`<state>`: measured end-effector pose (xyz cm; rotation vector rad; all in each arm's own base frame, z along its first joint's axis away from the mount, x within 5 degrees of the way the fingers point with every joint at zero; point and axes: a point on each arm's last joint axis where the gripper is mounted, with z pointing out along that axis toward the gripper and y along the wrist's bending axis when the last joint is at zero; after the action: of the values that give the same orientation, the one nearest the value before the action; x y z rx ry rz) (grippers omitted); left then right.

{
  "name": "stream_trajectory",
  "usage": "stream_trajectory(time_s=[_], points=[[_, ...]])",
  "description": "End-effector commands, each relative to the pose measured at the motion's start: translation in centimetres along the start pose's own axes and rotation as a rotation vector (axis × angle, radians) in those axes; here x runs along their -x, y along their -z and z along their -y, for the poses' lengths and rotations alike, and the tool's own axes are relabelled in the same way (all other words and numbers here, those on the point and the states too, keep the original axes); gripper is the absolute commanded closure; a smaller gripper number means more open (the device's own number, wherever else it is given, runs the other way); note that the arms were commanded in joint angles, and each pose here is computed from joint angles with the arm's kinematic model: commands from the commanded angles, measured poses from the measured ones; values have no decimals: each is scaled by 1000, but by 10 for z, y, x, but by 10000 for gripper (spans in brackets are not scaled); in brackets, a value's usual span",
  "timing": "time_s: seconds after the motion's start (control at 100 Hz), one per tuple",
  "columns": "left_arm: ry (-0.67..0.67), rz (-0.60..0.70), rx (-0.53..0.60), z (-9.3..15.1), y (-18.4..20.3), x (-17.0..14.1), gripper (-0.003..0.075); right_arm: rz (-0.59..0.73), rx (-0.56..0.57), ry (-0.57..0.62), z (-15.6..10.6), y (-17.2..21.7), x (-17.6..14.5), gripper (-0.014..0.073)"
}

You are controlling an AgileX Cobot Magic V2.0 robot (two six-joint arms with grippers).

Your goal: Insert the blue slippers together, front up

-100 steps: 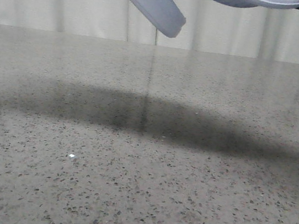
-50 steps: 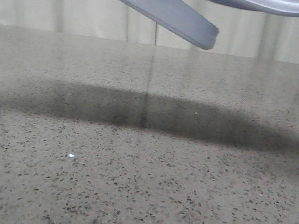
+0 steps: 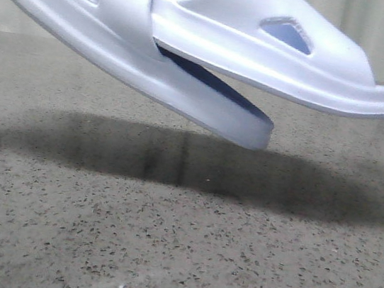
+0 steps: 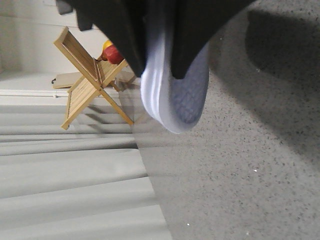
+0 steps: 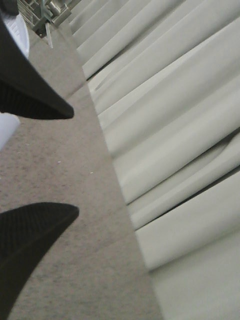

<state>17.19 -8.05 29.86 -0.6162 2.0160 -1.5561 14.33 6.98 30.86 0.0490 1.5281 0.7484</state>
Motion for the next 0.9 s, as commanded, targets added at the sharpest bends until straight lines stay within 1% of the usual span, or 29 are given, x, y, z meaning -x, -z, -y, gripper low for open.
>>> stream_trajectory(time_s=[0.0, 0.1, 0.22, 0.32, 0.5, 0.68, 0.89], points=[[41, -5, -66, 11, -2, 2, 704, 200, 76, 121, -14, 11, 30, 273], [43, 0, -68, 9, -6, 6, 704, 266, 96, 176, -18, 25, 40, 273], [57, 11, -74, 5, -13, 11, 704, 312, 116, 175, -21, 38, 47, 274], [68, 13, -94, 2, -20, 16, 704, 315, 119, 174, -22, 42, 48, 274], [107, -33, -55, -12, -34, 21, 704, 295, 114, 175, -22, 42, 47, 274], [67, -45, -11, -25, -44, 26, 704, 291, 113, 175, -21, 41, 46, 275], [46, -49, 12, -32, -49, 28, 704, 287, 111, 175, -21, 41, 46, 275]])
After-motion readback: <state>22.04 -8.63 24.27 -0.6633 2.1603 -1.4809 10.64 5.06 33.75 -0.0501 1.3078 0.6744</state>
